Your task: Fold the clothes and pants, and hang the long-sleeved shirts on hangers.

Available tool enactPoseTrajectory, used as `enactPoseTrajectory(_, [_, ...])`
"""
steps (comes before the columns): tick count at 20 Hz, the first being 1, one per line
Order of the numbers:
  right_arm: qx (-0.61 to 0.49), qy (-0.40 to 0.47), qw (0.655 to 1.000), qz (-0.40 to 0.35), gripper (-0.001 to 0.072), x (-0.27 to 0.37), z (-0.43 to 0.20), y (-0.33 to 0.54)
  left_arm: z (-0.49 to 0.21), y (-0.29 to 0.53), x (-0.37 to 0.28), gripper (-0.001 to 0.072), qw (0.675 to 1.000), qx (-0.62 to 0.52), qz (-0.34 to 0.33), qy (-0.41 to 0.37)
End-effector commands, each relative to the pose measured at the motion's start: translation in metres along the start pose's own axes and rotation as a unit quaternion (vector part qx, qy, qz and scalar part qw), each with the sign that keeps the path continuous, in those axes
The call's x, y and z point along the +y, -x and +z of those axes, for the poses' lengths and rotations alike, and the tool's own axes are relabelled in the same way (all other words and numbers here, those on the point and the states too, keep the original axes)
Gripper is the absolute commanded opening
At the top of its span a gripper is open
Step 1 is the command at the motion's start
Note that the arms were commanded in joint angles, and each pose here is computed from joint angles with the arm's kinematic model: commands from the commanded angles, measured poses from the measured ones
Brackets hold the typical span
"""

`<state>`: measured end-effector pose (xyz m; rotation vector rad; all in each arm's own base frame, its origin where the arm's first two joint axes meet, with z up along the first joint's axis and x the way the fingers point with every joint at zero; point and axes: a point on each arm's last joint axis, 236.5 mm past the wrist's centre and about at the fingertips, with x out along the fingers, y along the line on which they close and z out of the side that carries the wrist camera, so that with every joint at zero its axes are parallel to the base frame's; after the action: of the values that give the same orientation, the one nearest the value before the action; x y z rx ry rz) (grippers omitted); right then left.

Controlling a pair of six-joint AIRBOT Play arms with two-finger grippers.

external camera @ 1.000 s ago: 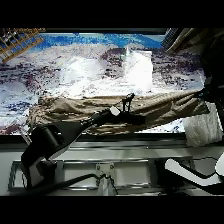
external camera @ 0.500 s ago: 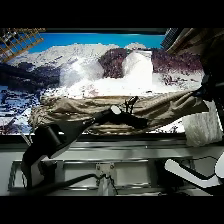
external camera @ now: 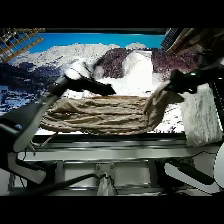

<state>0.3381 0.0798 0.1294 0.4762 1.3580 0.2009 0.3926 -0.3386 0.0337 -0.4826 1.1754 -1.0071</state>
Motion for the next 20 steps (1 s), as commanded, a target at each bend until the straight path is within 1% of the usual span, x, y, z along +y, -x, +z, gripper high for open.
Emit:
enactPoseTrajectory(1, [-0.017, 0.050, 0.999, -0.001, 0.0021, 0.061, -0.010, -0.029, 0.012, 0.088, 0.039, 0.0013, 0.999, -0.020, 0.021, 0.033])
enactPoseTrajectory(4, [0.013, 0.074, 0.997, -0.015, 0.0020, 0.086, -0.030, -0.059, 0.021, 0.155, 0.051, 0.0013, 0.997, -0.063, 0.032, 0.044])
enactPoseTrajectory(8, [0.050, 0.101, 0.993, 0.014, 0.0020, 0.133, -0.048, -0.123, 0.020, 0.221, 0.046, 0.0013, 0.993, -0.105, 0.047, 0.039])
enactPoseTrajectory(11, [0.099, 0.135, 0.985, 0.043, 0.0020, 0.168, -0.081, -0.181, 0.015, 0.248, 0.035, 0.0013, 0.991, -0.120, 0.056, 0.028])
enactPoseTrajectory(14, [0.116, 0.169, 0.977, 0.054, 0.0022, 0.188, -0.105, -0.228, 0.012, 0.262, 0.030, 0.0013, 0.989, -0.131, 0.069, 0.020])
enactPoseTrajectory(15, [0.124, 0.180, 0.974, 0.064, 0.0037, 0.194, -0.113, -0.239, 0.010, 0.264, 0.031, 0.0013, 0.989, -0.129, 0.077, 0.019])
enactPoseTrajectory(16, [0.135, 0.184, 0.971, 0.069, 0.0237, 0.197, -0.121, -0.246, 0.008, 0.264, 0.034, 0.0014, 0.988, -0.125, 0.082, 0.022])
enactPoseTrajectory(17, [0.141, 0.186, 0.970, 0.065, 0.0490, 0.195, -0.124, -0.248, 0.006, 0.263, 0.038, 0.0014, 0.988, -0.121, 0.088, 0.028])
enactPoseTrajectory(18, [0.144, 0.195, 0.969, 0.052, 0.0587, 0.189, -0.125, -0.247, 0.004, 0.262, 0.039, 0.0013, 0.989, -0.119, 0.087, 0.031])
enactPoseTrajectory(19, [0.141, 0.205, 0.968, 0.032, 0.0567, 0.177, -0.119, -0.244, 0.003, 0.260, 0.040, 0.0013, 0.989, -0.117, 0.086, 0.035])
enactPoseTrajectory(20, [0.136, 0.218, 0.966, -0.001, 0.0566, 0.159, -0.110, -0.239, 0.001, 0.258, 0.042, 0.0014, 0.989, -0.116, 0.084, 0.039])
